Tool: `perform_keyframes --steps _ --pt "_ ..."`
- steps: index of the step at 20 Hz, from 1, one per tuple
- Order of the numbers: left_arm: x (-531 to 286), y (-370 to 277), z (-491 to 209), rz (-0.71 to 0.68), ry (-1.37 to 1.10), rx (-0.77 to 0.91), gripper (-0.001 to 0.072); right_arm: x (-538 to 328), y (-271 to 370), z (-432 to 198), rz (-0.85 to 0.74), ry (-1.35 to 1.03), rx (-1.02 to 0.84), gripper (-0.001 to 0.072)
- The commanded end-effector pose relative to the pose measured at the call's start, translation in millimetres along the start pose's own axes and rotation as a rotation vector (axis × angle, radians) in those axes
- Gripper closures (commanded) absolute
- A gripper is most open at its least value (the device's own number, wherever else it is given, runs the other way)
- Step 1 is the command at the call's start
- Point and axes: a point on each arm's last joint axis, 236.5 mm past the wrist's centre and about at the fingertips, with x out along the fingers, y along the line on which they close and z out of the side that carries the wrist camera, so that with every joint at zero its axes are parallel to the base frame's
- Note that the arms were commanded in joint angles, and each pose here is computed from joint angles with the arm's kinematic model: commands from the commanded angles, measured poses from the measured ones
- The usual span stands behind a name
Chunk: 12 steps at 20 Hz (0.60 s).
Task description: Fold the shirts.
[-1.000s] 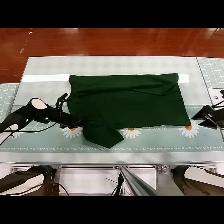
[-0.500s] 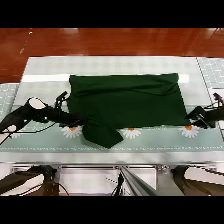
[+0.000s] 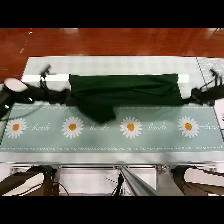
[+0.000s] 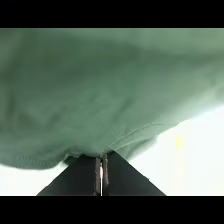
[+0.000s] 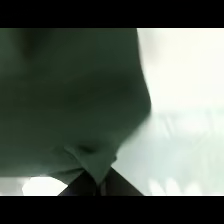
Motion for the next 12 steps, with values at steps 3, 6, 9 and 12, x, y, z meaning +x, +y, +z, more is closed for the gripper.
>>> perform_keyframes --steps 3,6,9,12 --pt "-46.4 -31.1 113.8 -0.009 -0.245 0.077 0.0681 -43.2 90.6 124.4 0.087 -0.479 -0.107 0.0691" --pt "-12.9 -0.8 130.1 0.000 -0.182 0.004 0.0681 -17.7 101.9 157.6 0.067 -0.599 -0.061 0.0691" --pt "20.2 38.5 138.3 0.011 -0.116 -0.092 0.0681 21.8 85.5 164.2 0.059 -0.578 0.025 0.0691" --pt "52.3 69.1 136.3 0.012 -0.049 -0.170 0.0681 67.6 68.5 146.6 0.046 -0.458 0.056 0.0690"
